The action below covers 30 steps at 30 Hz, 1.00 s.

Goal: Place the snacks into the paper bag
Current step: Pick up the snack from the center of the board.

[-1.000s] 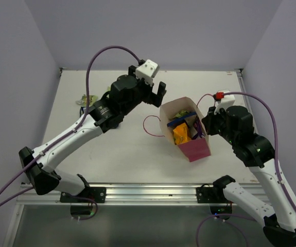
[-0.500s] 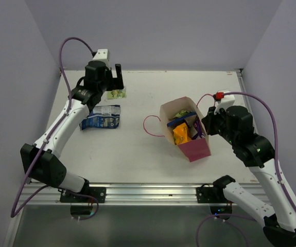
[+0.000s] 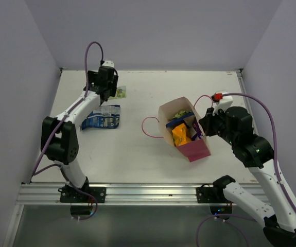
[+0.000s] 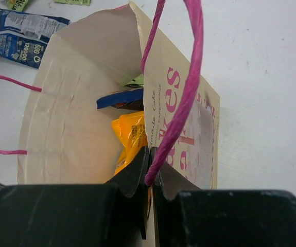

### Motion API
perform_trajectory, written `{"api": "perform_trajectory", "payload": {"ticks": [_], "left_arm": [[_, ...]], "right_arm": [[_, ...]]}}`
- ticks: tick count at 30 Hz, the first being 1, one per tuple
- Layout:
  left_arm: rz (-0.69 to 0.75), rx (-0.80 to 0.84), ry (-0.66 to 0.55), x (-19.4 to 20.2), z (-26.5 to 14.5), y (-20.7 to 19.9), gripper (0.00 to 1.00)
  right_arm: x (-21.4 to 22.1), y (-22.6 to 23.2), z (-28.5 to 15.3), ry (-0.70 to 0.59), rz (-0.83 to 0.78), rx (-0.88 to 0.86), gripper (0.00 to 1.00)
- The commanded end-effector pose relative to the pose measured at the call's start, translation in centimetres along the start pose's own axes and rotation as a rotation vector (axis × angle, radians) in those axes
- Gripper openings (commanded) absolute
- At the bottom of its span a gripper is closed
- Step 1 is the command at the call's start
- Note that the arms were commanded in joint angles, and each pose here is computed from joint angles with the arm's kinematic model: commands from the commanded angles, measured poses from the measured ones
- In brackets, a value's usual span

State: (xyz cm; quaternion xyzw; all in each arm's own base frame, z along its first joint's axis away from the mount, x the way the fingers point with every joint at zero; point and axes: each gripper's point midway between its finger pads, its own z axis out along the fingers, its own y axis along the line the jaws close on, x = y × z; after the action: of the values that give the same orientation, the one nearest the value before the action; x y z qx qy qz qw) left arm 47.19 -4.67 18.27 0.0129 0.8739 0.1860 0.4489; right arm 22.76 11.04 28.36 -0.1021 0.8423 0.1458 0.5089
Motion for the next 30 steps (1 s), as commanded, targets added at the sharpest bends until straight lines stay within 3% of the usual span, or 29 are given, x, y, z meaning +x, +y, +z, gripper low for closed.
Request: {"api": "perform_trajectory", "payload": {"ticks": [1,12,19,30], "left_arm": [[0.084,-0.061,-0.033,-1.0,2.8,1.5,0.94],[0.172,-0.086,0.121,4.6,10.5,1.7,0.84],[0.167,-0.064,0.148,5.9,13.0,1.5,0.75],[0.208,-0.068,0.192,9.1,15.8,0.2,0.7]], "right_arm": [[-0.6,0.9,0.2,-0.026,0.011,-0.046,0.06],[-0.6,0.7,0.2,-0.018,0.005,-0.032,0.06],[-0.4,0.5,0.3,-0.007,0.006,-0.021,0.06],[-0.5,0.2,0.4,0.0,0.003,-0.001,0.06]]}}
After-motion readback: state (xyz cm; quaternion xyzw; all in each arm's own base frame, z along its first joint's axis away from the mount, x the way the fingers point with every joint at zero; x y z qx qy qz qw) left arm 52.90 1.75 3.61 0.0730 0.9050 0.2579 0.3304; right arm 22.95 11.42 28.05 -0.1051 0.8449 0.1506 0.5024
